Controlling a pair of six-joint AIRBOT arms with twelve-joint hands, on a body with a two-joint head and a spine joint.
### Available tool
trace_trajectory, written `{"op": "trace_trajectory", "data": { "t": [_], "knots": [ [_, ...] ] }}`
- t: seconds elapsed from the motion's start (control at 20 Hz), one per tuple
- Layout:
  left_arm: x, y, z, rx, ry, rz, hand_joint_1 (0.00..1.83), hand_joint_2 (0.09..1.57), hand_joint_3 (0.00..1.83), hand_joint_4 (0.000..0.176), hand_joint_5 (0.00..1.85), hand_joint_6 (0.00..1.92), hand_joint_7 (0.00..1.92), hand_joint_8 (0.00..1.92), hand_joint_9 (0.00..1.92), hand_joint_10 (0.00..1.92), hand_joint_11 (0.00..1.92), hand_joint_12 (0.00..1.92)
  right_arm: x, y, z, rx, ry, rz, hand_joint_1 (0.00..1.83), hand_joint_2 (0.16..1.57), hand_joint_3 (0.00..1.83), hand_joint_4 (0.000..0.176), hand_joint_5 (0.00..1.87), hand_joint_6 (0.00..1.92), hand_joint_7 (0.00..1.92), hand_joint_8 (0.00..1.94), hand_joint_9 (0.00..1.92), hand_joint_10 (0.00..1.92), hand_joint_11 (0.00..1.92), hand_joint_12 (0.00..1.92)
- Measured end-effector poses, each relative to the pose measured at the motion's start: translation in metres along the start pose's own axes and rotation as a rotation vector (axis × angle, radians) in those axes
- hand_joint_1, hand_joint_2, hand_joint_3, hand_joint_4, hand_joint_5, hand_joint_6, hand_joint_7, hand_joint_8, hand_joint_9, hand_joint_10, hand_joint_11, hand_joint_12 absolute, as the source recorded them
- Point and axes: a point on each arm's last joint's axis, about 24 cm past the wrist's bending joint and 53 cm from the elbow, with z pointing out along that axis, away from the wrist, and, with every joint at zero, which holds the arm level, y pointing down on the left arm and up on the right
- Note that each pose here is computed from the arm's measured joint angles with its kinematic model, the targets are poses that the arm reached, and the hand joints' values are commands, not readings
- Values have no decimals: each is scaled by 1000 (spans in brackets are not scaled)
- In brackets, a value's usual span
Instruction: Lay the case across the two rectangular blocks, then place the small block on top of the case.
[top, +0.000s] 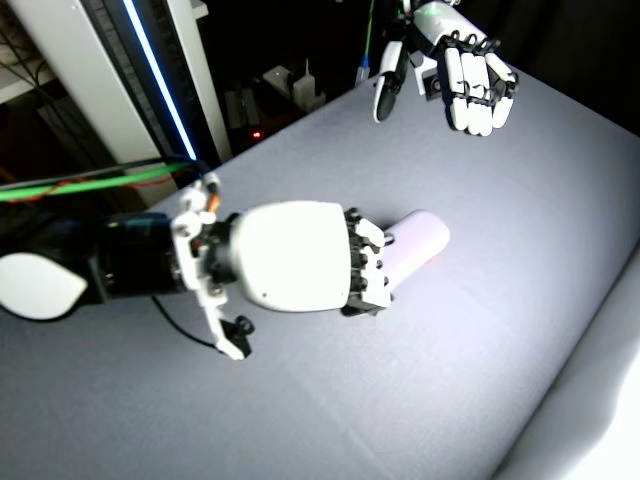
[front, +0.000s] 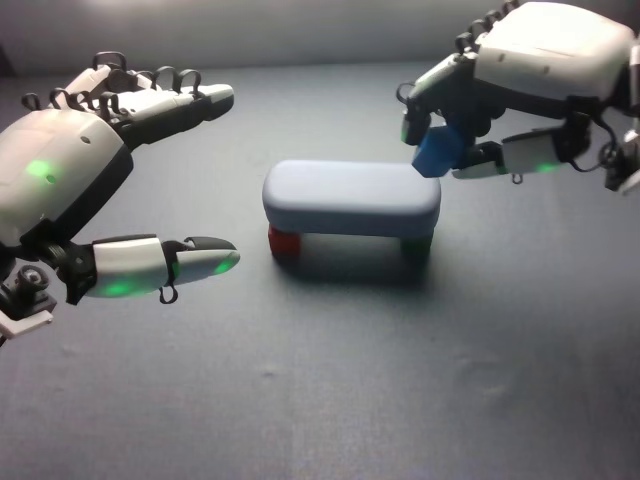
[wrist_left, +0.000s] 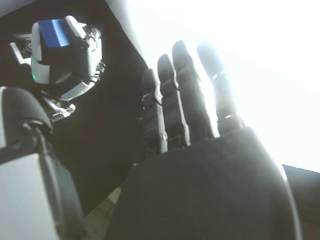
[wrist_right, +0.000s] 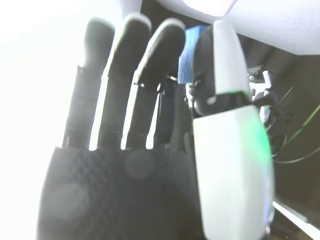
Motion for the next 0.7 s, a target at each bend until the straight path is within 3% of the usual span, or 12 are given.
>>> {"op": "trace_trajectory", "data": {
  "t": [0.05, 0.1, 0.2, 0.3, 0.4, 0.6, 0.65, 0.7],
  "knots": [
    [0, 0, 0, 2, 0, 0, 812, 925, 0, 0, 401, 2, 417, 0, 412, 0, 0, 929, 2, 2, 4, -5, 5, -8, 1271, 1075, 3, 0, 959, 911, 1155, 909, 1112, 1236, 943, 1565],
    [1, 0, 0, 1, 1, -1, 822, 926, 0, 0, 402, 2, 432, 6, 419, 4, 0, 920, 3, 4, 9, -8, 7, -11, 1254, 1079, 1, 0, 956, 973, 1140, 868, 1006, 1135, 831, 1491],
    [1, 0, 0, 2, 2, -2, 820, 927, 1, 0, 394, 0, 449, 9, 427, 5, 0, 884, 12, 1, 18, 7, 29, -21, 1260, 1081, 0, 0, 959, 939, 1133, 915, 1026, 1182, 878, 1514],
    [1, 0, 0, 3, 1, -4, 831, 924, 0, 0, 406, 3, 462, 8, 453, 11, 0, 912, 14, 0, 20, 13, 34, -22, 1259, 1067, 0, 0, 981, 934, 1176, 806, 1009, 1162, 870, 1483],
    [1, 0, 0, 2, 1, -6, 826, 924, 0, 0, 410, 3, 454, 2, 463, 12, 0, 925, 17, -2, 22, 19, 41, -22, 1243, 1072, 1, 1, 984, 1005, 1145, 778, 897, 1138, 712, 1487],
    [1, 0, 0, 3, 1, -8, 856, 926, 0, 0, 423, 3, 445, 2, 470, 7, 0, 934, 22, -1, 29, 22, 50, -30, 1250, 1071, 1, 0, 976, 990, 1159, 779, 996, 1137, 827, 1504],
    [1, 0, 0, 3, 1, -9, 853, 924, 0, 0, 428, 2, 459, 4, 485, 9, 0, 971, 22, -2, 31, 27, 52, -32, 1244, 1073, 1, 7, 996, 1012, 1129, 771, 875, 1080, 632, 1488],
    [1, 0, 0, 2, 0, -9, 856, 931, 2, 0, 425, 0, 448, 0, 483, 7, 0, 976, 21, -2, 34, 30, 50, -32, 1243, 1076, 2, 0, 993, 967, 1114, 854, 893, 1184, 691, 1570]
  ]
}}
